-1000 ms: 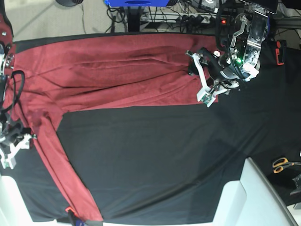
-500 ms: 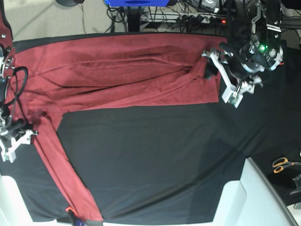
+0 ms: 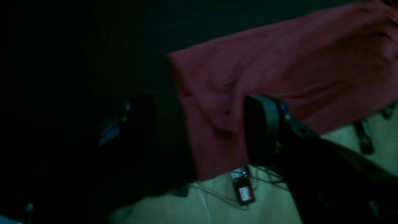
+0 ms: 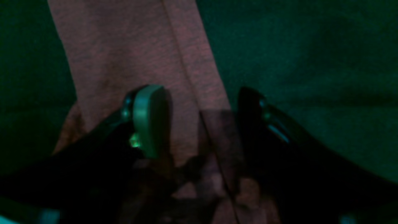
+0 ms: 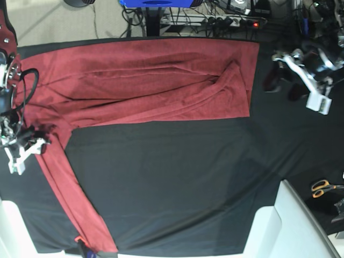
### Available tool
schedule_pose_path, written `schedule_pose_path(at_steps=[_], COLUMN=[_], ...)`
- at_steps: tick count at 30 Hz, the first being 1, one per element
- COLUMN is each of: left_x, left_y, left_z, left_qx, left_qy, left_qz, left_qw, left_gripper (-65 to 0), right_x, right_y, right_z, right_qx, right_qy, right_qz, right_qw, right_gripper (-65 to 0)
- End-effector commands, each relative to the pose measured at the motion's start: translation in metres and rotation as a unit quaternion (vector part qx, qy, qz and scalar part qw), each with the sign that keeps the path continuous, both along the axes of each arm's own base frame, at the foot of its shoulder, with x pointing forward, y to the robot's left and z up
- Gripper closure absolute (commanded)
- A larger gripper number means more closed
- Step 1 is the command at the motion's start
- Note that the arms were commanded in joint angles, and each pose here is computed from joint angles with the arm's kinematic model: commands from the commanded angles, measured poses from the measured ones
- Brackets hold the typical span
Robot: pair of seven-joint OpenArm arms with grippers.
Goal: Fold the T-shirt properly
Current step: 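Lift the left gripper off the shirt and withdraw it to the side, then lower the right gripper onto the trailing red sleeve and grasp it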
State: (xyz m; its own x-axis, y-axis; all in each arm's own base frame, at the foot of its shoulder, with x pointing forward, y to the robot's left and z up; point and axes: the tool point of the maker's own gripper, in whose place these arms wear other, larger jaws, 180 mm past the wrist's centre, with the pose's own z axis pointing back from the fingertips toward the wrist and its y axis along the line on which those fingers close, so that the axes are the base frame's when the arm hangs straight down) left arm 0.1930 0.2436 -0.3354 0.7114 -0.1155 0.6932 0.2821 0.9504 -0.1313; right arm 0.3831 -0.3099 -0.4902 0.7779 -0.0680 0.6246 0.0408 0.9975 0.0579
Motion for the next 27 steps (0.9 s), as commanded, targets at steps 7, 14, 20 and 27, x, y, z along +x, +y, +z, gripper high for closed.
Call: schedule_pose_path(at_steps=[7, 14, 20, 27], left_x=[-0.026, -0.075, -0.076, -0.07], left_y=[0.05, 0.108, 0.112, 0.111], left_z=[0.008, -0.025, -0.027, -0.027], left_qx=[0.063, 0.239, 0.246, 0.244], left_qy=[0.007, 0.127, 0.133, 0.126], left_qz=[0.024, 0.049, 0.056, 0.056], left_qw=[0.998, 0.961, 0.958, 0.96], left_gripper=[-43.1, -43.1, -43.1, -43.1], right_x=[0.023, 0.008, -0.017, -0.045], right_y=[-0.017, -0.022, 0.003, 0.031], right_z=[0.027, 0.042, 0.055, 0.068], right_qx=[-0.013, -0.068, -0.108, -0.13], right_qy=[-0.041, -0.059, -0.056, -0.06], right_qz=[-0.006, 0.03, 0.076, 0.109], right_qw=[0.999, 0.9955, 0.9896, 0.9836], right_gripper=[-0.5, 0.0, 0.0, 0.0])
